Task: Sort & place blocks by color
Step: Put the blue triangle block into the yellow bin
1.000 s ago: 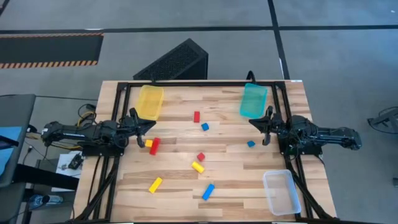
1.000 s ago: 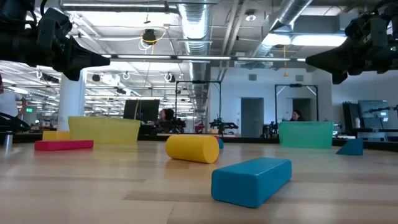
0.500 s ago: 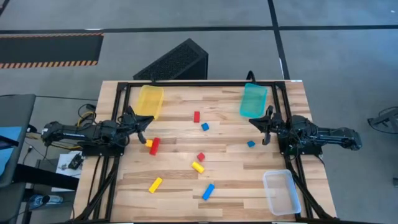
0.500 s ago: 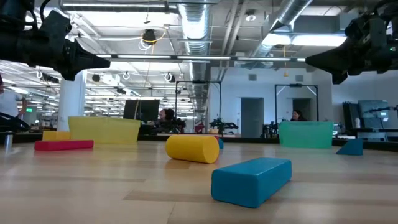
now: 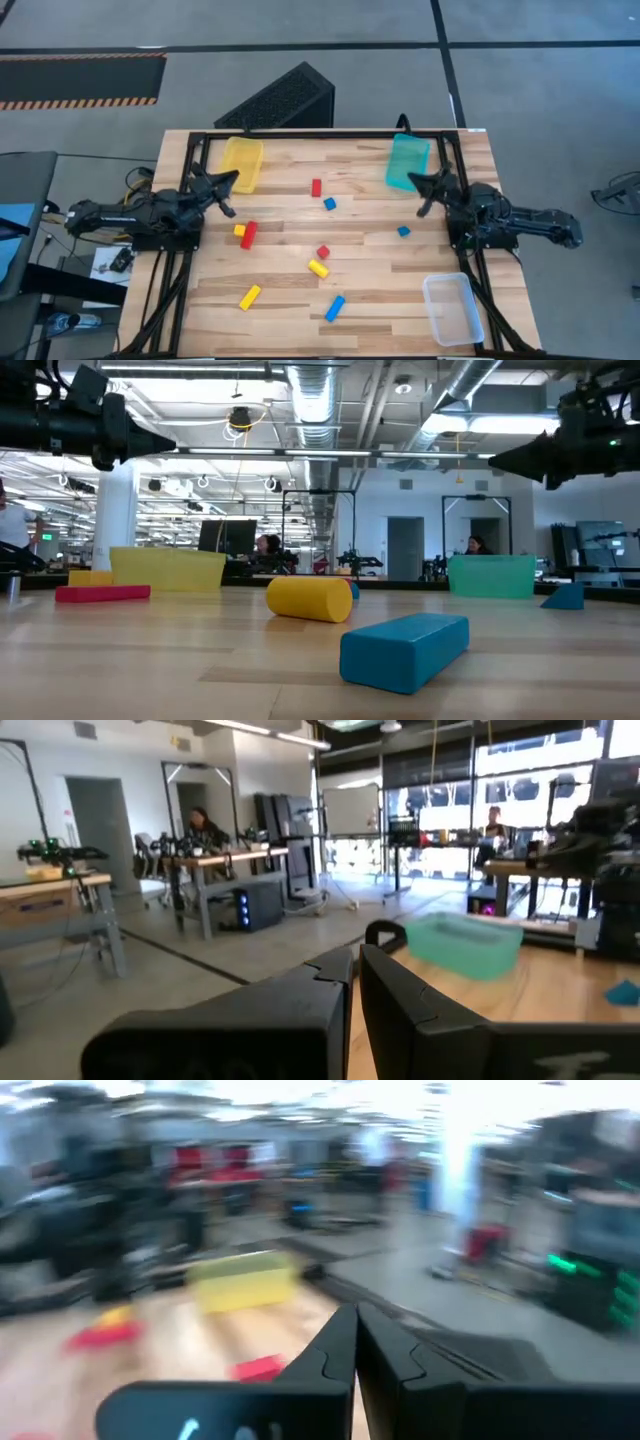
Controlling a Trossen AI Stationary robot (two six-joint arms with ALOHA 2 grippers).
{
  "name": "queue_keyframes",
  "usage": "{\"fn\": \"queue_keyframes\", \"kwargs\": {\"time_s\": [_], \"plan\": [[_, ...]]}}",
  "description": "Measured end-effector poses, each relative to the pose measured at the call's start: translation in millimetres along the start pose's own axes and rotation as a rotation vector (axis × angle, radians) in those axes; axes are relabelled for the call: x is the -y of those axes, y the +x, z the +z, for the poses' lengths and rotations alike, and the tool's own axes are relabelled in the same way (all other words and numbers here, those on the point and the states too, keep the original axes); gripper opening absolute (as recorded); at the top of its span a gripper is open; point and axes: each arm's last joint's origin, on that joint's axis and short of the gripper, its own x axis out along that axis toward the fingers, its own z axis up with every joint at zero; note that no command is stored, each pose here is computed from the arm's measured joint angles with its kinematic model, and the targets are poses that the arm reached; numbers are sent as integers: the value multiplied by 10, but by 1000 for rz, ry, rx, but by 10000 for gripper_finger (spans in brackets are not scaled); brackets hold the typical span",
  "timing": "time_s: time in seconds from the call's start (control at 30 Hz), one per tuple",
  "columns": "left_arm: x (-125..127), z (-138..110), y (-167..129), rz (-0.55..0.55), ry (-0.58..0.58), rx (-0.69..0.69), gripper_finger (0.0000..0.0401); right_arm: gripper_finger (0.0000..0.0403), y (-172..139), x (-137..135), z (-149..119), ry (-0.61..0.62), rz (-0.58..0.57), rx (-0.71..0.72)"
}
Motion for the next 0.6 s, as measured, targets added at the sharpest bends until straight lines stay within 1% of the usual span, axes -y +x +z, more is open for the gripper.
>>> {"fn": "queue_keyframes", "kwargs": {"time_s": [0.03,0.1,0.23,0.4,0.5,0.6], "plan": [[-8,6,4,6,-7,6,14,31,4,24,-6,42,-46,-4],[-19,6,13,5,-18,10,17,41,13,52,-20,103,-74,-13],[-21,2,22,-32,-64,12,31,73,50,53,-67,141,-41,-69],[13,-11,19,-138,-104,3,47,124,95,26,-136,178,-29,-144],[34,-10,12,-192,-116,5,52,158,125,-7,-137,219,-6,-149],[52,-13,3,-218,-113,0,53,189,151,-39,-152,221,11,-165]]}}
